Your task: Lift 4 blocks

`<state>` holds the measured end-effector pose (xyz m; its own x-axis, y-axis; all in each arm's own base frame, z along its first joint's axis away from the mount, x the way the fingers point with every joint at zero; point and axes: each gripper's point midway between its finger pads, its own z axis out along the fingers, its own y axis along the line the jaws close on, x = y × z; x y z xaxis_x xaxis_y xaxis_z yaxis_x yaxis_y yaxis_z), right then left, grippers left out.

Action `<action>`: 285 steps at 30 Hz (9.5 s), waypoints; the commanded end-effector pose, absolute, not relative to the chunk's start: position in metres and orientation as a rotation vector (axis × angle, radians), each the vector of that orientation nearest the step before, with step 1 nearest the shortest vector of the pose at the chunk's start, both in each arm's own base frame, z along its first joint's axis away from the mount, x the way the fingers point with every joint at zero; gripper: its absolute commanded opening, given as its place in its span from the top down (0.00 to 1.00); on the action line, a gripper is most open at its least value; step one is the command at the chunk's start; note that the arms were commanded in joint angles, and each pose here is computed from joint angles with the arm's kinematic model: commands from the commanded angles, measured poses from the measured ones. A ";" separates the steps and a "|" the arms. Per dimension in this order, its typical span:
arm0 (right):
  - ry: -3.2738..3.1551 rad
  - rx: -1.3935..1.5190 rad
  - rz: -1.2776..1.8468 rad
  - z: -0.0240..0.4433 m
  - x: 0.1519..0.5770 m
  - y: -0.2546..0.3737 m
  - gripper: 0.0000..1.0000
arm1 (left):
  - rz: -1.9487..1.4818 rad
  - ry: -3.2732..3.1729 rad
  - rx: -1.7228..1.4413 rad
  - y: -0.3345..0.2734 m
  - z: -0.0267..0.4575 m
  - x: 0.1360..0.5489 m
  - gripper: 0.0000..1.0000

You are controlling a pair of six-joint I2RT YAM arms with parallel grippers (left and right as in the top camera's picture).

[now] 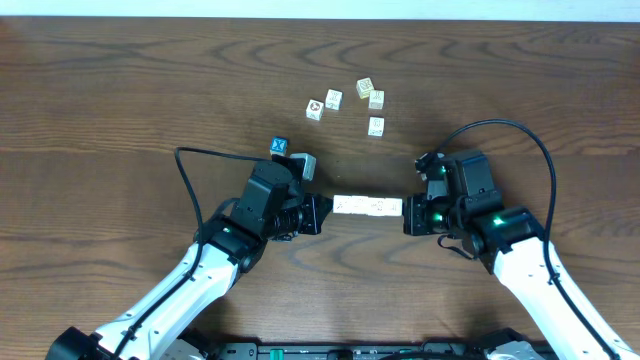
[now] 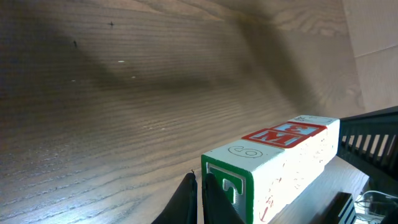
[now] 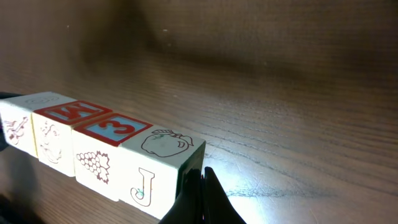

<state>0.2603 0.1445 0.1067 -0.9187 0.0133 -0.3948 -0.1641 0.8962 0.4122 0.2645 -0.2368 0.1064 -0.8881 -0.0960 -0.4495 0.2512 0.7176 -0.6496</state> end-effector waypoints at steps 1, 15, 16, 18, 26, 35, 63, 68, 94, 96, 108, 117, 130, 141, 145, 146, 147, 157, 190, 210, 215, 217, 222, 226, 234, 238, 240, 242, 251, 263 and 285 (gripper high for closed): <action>2.582 -0.287 0.897 0.141 0.245 0.186 0.99 | -1.191 2.414 0.221 -0.260 0.132 0.252 0.93; 2.590 -0.284 0.894 0.141 0.243 0.185 0.99 | -1.195 2.417 0.212 -0.260 0.132 0.252 0.93; 2.590 -0.284 0.894 0.141 0.243 0.185 0.99 | -1.196 2.418 0.209 -0.260 0.132 0.252 0.93; 2.591 -0.281 0.884 0.140 0.244 0.184 0.99 | -1.196 2.417 0.209 -0.260 0.132 0.252 0.93; 2.594 -0.279 0.881 0.140 0.244 0.184 0.99 | -1.206 2.379 0.220 -0.260 0.144 0.252 0.93; 2.582 -0.281 0.882 0.143 0.244 0.184 0.99 | -1.208 2.371 0.222 -0.260 0.147 0.251 0.92; 2.558 -0.285 0.880 0.152 0.240 0.181 0.99 | -1.208 2.371 0.222 -0.260 0.147 0.251 0.93; 2.559 -0.284 0.880 0.152 0.239 0.181 0.99 | -1.208 2.371 0.222 -0.260 0.147 0.251 0.93; 2.559 -0.284 0.880 0.152 0.239 0.181 0.99 | -1.208 2.371 0.222 -0.260 0.147 0.251 0.93; 2.559 -0.284 0.880 0.152 0.239 0.181 0.99 | -1.208 2.371 0.222 -0.260 0.147 0.252 0.93; 2.573 -0.270 0.845 0.147 0.241 0.178 0.99 | -1.198 2.377 0.215 -0.259 0.145 0.252 0.93; 2.623 -0.258 0.832 0.134 0.243 0.178 0.99 | -1.149 2.426 0.186 -0.253 0.133 0.251 0.93; 2.630 -0.247 0.802 0.130 0.246 0.175 0.99 | -1.129 2.473 0.171 -0.253 0.119 0.252 0.93; 2.631 -0.244 0.793 0.130 0.247 0.174 0.99 | -1.122 2.481 0.167 -0.252 0.116 0.253 0.93; 2.633 -0.243 0.788 0.129 0.247 0.174 0.99 | -1.117 2.495 0.163 -0.252 0.111 0.253 0.92; 2.637 -0.240 0.782 0.127 0.248 0.173 0.99 | -1.116 2.499 0.163 -0.252 0.110 0.253 0.93; 2.640 -0.240 0.781 0.127 0.248 0.173 0.99 | -1.115 2.500 0.162 -0.252 0.110 0.253 0.93; 2.700 -0.234 0.768 0.110 0.249 0.174 0.99 | -1.103 2.498 0.166 -0.252 0.109 0.254 0.93; 2.737 -0.230 0.740 0.089 0.259 0.176 0.99 | -1.067 2.551 0.155 -0.250 0.091 0.255 0.93; 2.786 -0.224 0.723 0.074 0.259 0.175 0.99 | -1.037 2.607 0.146 -0.249 0.072 0.254 0.93; 2.789 -0.233 0.720 0.072 0.259 0.175 0.99 | -1.032 2.606 0.152 -0.248 0.072 0.254 0.93; 2.792 -0.232 0.718 0.071 0.259 0.175 0.99 | -1.030 2.605 0.155 -0.248 0.071 0.254 0.93; 2.805 -0.230 0.715 0.067 0.259 0.175 0.99 | -1.027 2.608 0.158 -0.248 0.070 0.253 0.93; 2.823 -0.227 0.711 0.061 0.259 0.175 0.99 | -0.998 2.624 0.144 -0.243 0.064 0.251 0.92; 2.824 -0.227 0.712 0.058 0.261 0.176 0.99 | -0.987 2.627 0.139 -0.242 0.062 0.251 0.93; 2.823 -0.227 0.712 0.058 0.261 0.176 0.99 | -0.987 2.627 0.140 -0.242 0.062 0.251 0.93; 2.823 -0.227 0.711 0.058 0.261 0.176 0.99 | -0.979 2.628 0.136 -0.241 0.062 0.252 0.93; 2.823 -0.227 0.712 0.058 0.261 0.176 0.99 | -0.977 2.629 0.135 -0.241 0.061 0.252 0.92; 2.818 -0.225 0.697 0.058 0.263 0.174 0.99 | -0.959 2.683 0.138 -0.243 0.044 0.247 0.93; 2.818 -0.227 0.685 0.057 0.263 0.173 0.99 | -0.940 2.699 0.162 -0.248 0.036 0.243 0.93; 2.911 -0.306 0.653 0.020 0.252 0.192 0.99 | -0.934 2.705 0.161 -0.247 0.035 0.242 0.93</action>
<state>0.2597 0.1555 0.0086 -0.9756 -0.1115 -0.1893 -0.1619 0.9474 0.2762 0.2511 -0.2281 0.0255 -0.9533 -0.0332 -0.3001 0.1378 0.8366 -0.5302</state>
